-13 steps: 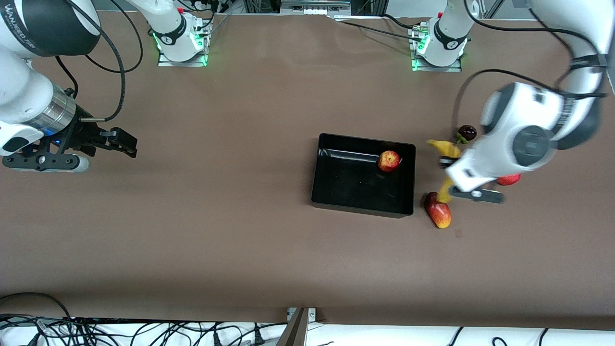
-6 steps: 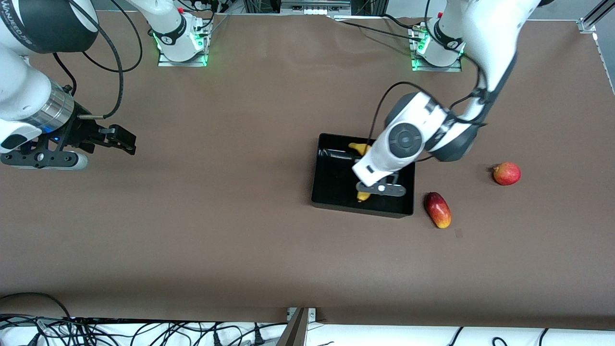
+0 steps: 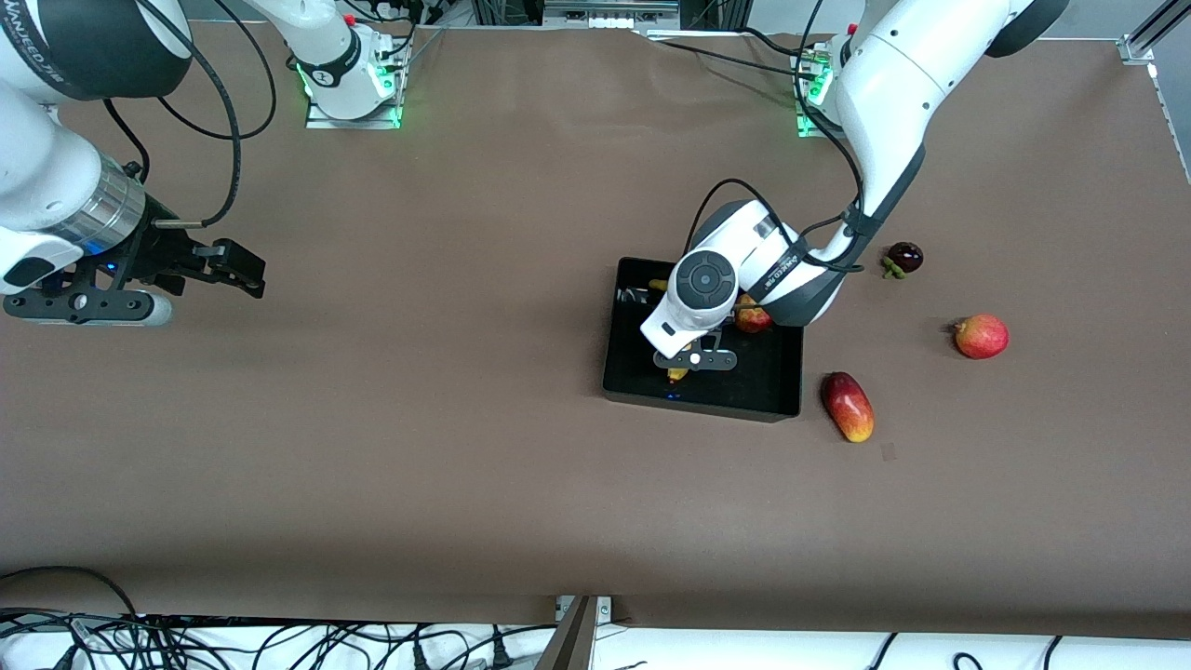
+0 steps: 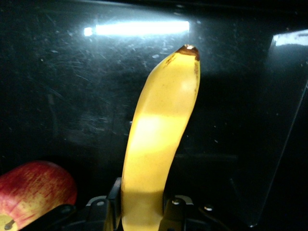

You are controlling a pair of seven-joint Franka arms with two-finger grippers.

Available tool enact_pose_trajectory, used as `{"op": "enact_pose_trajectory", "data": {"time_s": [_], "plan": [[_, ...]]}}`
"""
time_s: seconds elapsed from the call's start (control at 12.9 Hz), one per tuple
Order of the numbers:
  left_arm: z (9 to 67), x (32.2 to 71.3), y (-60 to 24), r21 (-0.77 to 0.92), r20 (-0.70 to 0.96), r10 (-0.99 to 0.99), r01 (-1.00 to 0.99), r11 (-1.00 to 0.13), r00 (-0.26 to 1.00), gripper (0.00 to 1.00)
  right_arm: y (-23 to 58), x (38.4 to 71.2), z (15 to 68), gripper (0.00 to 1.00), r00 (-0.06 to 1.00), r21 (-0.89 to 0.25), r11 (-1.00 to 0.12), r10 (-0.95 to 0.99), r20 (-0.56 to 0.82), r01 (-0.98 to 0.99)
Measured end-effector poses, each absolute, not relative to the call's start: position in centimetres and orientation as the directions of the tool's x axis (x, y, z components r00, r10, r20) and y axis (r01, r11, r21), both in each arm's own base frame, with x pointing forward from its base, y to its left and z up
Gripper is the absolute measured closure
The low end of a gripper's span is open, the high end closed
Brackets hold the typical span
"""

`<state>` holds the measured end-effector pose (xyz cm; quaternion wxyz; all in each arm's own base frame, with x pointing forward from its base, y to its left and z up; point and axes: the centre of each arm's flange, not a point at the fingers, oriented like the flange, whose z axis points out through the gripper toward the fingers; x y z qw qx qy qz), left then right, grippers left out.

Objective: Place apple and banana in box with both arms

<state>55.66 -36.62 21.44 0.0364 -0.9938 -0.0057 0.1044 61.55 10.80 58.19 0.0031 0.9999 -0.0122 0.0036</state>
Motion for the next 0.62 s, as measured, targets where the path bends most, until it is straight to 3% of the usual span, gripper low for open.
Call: {"op": "enact_pose_trajectory", "data": {"time_s": [0.39, 0.47, 0.62], "plan": [[27.5, 59.6, -32.4, -0.077, -0.169, 0.078, 0.066, -0.995, 0.983, 0.07, 10.8, 61.6, 58.2, 0.0, 1.0, 0.006, -1.0, -0.024, 0.007, -0.024], [29.7, 60.4, -31.0, -0.057, -0.179, 0.073, 0.064, -0.996, 0.981, 0.0, 10.8, 61.6, 58.2, 0.0, 1.0, 0.006, -1.0, -0.024, 0.007, -0.024], [34.6, 61.1, -28.6, -0.025, -0.211, 0.022, 0.017, -1.0, 0.977, 0.0, 10.8, 61.6, 58.2, 0.0, 1.0, 0.006, -1.0, -0.024, 0.007, -0.024]]}}
